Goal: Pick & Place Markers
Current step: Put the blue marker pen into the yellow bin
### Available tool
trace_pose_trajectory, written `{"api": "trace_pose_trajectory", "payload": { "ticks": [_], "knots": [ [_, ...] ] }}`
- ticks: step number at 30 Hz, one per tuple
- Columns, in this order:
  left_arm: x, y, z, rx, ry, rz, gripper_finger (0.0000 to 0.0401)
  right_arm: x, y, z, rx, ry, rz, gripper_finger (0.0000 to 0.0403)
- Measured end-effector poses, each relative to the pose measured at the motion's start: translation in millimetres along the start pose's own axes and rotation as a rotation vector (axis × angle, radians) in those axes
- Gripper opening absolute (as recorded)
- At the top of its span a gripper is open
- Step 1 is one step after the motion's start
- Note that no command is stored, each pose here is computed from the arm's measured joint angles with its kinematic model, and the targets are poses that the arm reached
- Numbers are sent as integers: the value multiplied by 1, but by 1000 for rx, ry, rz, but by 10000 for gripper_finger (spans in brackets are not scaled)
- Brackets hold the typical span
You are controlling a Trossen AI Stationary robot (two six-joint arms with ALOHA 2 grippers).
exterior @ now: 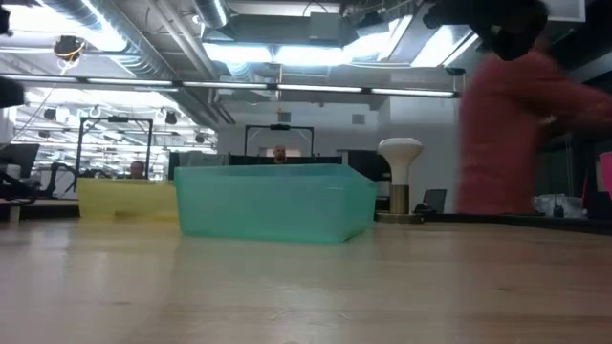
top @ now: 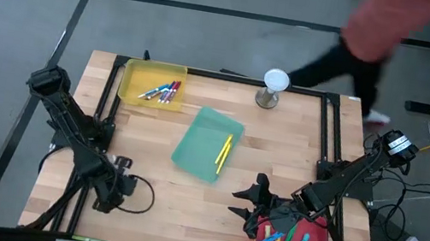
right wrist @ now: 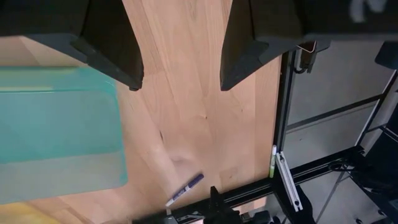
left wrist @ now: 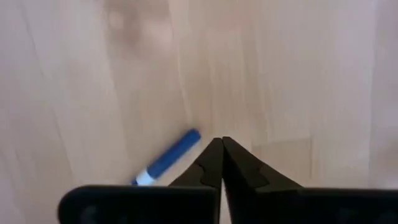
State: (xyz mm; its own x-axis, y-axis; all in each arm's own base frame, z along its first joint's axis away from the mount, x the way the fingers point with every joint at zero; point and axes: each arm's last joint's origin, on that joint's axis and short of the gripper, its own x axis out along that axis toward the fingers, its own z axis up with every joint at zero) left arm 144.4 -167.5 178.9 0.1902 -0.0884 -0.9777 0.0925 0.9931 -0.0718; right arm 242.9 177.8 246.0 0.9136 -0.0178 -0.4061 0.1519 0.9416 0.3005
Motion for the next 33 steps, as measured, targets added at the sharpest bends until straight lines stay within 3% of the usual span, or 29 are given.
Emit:
{"api": "trace_pose_trajectory", "payload": {
  "ticks": [4,8,15,20,25,33],
  "knots": [
    [-1,8,10,148,1,-13,5,0,0,0,-1,0,0,209],
    [0,16,16,209,13,-21,28,0,0,0,1,0,0,209],
    [9,27,13,293,50,5,116,0,0,0,3,0,0,209],
    [9,26,12,426,48,9,183,0,0,0,2,0,0,209],
    [19,31,0,437,106,-3,219,0,0,0,3,0,0,209],
    [33,41,-12,435,141,32,223,0,0,0,2,0,1,209]
  ]
}}
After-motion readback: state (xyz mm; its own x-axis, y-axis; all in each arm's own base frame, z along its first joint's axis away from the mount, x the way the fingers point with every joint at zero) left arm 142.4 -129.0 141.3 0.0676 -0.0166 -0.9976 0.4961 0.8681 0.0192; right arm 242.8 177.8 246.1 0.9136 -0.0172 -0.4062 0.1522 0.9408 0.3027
